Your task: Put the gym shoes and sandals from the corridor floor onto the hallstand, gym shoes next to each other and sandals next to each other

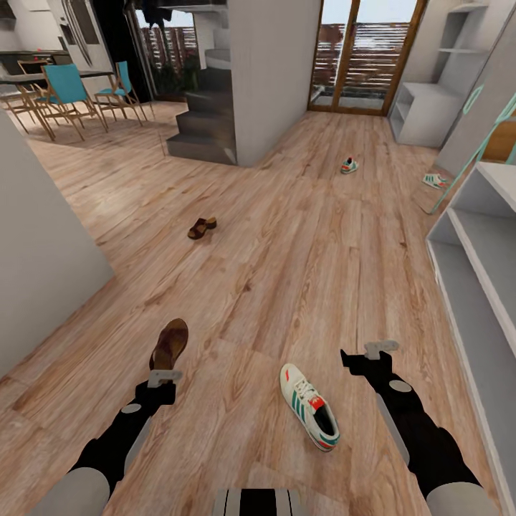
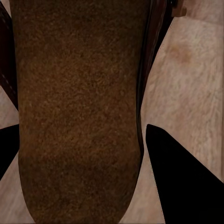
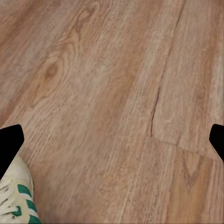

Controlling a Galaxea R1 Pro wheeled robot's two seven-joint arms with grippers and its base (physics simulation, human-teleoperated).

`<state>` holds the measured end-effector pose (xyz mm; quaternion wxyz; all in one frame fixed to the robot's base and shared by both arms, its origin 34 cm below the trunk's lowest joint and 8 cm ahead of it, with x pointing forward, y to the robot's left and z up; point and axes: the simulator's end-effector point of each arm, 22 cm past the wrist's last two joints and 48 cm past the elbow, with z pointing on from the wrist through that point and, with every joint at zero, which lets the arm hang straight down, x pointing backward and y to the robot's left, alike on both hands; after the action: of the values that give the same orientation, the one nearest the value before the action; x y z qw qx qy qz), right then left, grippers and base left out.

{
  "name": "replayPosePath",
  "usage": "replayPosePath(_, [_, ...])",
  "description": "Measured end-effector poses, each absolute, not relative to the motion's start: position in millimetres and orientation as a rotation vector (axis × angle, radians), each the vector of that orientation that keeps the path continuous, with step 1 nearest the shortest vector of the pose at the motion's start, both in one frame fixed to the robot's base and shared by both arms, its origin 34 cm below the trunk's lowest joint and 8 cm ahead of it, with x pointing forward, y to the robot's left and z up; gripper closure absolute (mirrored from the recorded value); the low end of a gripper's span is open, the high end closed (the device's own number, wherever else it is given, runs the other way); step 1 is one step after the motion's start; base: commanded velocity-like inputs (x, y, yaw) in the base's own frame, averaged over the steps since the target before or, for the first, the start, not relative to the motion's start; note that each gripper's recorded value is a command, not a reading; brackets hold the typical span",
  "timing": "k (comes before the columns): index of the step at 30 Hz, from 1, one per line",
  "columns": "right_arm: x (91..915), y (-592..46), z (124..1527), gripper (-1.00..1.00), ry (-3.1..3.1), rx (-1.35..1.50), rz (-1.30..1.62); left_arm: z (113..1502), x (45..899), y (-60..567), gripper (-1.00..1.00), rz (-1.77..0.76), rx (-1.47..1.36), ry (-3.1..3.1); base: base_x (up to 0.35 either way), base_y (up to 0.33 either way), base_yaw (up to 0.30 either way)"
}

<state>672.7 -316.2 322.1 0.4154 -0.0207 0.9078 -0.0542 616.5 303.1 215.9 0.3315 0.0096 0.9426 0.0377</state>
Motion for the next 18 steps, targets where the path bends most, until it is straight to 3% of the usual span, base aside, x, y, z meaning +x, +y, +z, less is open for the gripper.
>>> replayPosePath(8, [672.9, -316.2, 322.3, -1.00, 2.280, -0.051, -0.136, 216.3, 617.5, 303.2, 1.00, 0.100, 0.024, 2.462, 0.121, -0.223, 0.167])
replayPosePath(18, [658.0, -294.1, 305.9, -1.00, 2.321, -0.047, -0.093, 220.9, 623.2, 295.2, 1.00, 0.079, 0.022, 2.439, 0.004, -0.013, 0.005])
